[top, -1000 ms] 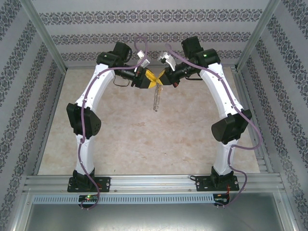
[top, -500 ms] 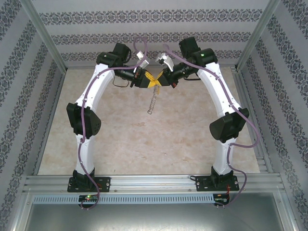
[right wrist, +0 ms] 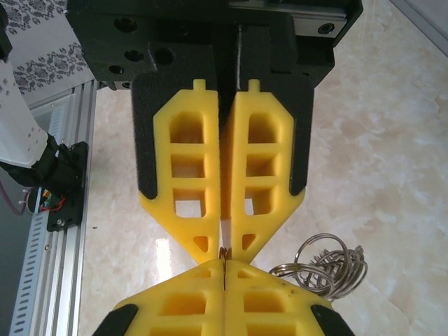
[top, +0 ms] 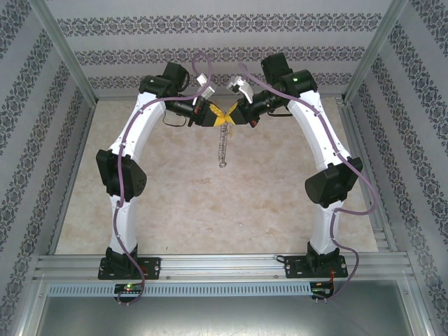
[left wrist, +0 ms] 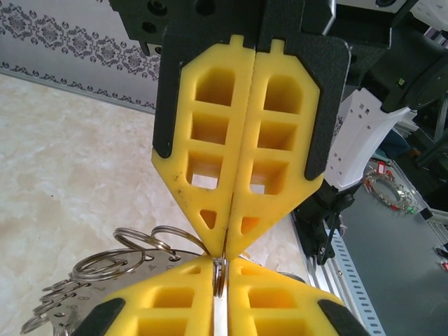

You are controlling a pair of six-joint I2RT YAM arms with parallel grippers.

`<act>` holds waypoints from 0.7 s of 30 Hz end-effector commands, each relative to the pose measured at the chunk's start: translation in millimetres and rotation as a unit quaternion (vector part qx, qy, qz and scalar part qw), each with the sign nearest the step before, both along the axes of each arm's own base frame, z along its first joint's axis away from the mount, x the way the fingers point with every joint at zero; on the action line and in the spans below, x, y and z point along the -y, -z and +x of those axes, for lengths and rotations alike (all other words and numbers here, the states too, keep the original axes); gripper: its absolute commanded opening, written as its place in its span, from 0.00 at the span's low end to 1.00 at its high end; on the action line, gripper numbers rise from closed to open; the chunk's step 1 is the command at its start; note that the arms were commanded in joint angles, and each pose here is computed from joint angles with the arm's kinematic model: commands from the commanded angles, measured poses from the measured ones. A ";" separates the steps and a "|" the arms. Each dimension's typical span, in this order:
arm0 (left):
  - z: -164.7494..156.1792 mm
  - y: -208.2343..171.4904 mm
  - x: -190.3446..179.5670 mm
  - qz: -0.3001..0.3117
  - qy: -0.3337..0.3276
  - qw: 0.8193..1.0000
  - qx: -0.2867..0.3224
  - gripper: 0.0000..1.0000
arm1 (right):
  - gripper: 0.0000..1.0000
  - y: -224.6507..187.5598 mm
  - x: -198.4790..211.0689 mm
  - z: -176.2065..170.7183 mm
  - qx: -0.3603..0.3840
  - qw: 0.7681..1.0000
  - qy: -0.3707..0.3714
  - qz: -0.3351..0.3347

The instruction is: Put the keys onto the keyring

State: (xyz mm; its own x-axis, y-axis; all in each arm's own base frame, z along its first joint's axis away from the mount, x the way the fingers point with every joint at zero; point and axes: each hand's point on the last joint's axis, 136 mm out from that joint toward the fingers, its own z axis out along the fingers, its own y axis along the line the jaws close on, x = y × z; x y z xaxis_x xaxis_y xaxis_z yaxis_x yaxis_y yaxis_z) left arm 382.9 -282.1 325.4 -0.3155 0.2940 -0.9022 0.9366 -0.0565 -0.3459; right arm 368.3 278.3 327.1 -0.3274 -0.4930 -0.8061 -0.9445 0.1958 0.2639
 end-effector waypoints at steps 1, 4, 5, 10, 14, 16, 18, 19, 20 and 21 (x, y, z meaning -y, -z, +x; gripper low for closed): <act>-8.1 -10.9 4.5 -0.035 0.022 0.999 -0.011 0.16 | 0.00 -9.3 -9.6 0.3 0.016 1.000 -0.016 0.021; -9.3 -10.4 6.0 -0.034 0.024 0.999 -0.010 0.19 | 0.00 -8.4 -9.9 0.1 0.015 1.000 -0.016 0.020; -9.1 -10.3 6.2 -0.035 0.025 0.999 -0.011 0.20 | 0.00 -8.3 -10.0 0.0 0.015 1.000 -0.016 0.020; -11.9 -12.7 9.6 -0.044 0.032 0.998 -0.010 0.14 | 0.00 -7.6 -10.2 0.0 0.014 1.000 -0.016 0.020; -12.4 -11.5 13.3 -0.044 0.036 0.998 -0.008 0.03 | 0.00 -8.1 -10.6 0.2 0.015 1.000 -0.015 0.021; -12.6 -11.4 14.3 -0.044 0.036 0.998 -0.006 0.00 | 0.00 -8.8 -11.3 -0.1 0.014 0.999 -0.016 0.024; -11.4 -10.8 14.3 -0.043 0.035 0.998 -0.003 0.00 | 0.00 -7.7 -11.4 1.0 0.012 1.000 -0.014 0.025; -11.3 -11.0 14.3 -0.044 0.035 0.998 0.002 0.00 | 0.00 -9.2 -11.8 0.7 0.014 0.999 -0.015 0.027; -10.4 -9.7 14.1 -0.043 0.034 0.998 0.007 0.00 | 0.00 -8.6 -12.0 1.3 0.012 0.999 -0.014 0.028; -9.6 -8.7 15.2 -0.044 0.034 0.998 0.012 0.00 | 0.00 -9.4 -11.7 2.1 0.012 0.999 -0.012 0.029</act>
